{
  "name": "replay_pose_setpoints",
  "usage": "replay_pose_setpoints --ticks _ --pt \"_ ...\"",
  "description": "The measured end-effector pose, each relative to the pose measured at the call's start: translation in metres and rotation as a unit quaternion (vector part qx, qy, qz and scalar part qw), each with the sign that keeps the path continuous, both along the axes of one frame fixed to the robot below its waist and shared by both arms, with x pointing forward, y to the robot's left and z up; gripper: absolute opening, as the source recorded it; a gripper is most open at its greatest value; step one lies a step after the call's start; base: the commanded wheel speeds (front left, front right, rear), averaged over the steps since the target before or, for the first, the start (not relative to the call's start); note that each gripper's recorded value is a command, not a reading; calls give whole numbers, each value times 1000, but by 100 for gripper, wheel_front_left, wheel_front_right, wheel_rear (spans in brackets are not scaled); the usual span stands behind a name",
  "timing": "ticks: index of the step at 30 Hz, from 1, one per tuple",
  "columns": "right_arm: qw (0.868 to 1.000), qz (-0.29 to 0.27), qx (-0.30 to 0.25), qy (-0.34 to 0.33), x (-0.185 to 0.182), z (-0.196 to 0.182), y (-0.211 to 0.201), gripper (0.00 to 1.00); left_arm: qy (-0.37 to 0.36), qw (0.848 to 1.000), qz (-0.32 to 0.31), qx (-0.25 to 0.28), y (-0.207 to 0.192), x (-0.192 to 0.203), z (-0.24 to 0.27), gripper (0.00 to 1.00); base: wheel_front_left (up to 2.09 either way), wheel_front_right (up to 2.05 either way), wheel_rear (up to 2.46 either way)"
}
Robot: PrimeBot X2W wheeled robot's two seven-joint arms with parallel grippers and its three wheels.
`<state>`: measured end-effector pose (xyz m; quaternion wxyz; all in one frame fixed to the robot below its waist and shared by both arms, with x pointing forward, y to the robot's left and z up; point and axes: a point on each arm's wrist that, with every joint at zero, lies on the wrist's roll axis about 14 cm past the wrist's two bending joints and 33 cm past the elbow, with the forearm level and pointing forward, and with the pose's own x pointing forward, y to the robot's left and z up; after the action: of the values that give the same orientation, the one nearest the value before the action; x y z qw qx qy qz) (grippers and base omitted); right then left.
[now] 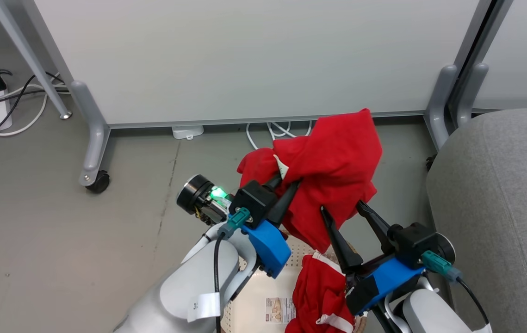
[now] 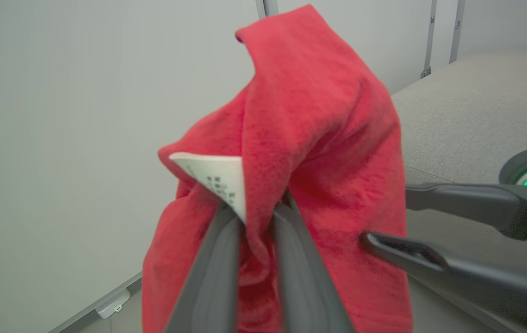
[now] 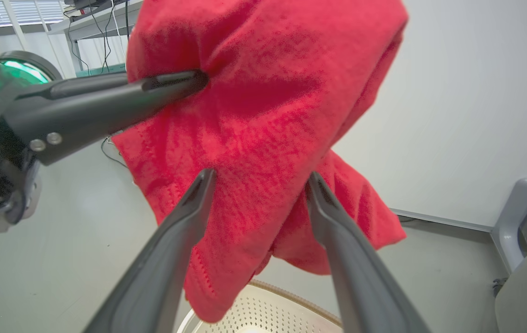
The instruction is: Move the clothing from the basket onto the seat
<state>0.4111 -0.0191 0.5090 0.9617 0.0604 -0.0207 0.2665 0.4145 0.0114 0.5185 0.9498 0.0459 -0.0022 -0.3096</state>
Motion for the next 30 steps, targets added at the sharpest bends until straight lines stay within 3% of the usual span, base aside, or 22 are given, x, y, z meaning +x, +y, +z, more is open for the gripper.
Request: replay_pose_setpoints --ticks 9,10,11,30 --pt "1000 16 8 14 11 -3 13 100 1 1000 -25 -5 -13 -7 0 0 0 0 0" --pt "1000 20 9 12 11 -2 16 18 2 1000 -27 -4 -14 -8 -1 0 0 0 0" --pt "1000 24 12 10 10 0 18 0 2 1000 -28 -4 -14 -8 -1 0 0 0 0" --pt "999 29 15 6 5 4 17 0 6 999 -34 -4 -20 -10 -3 0 0 0 0"
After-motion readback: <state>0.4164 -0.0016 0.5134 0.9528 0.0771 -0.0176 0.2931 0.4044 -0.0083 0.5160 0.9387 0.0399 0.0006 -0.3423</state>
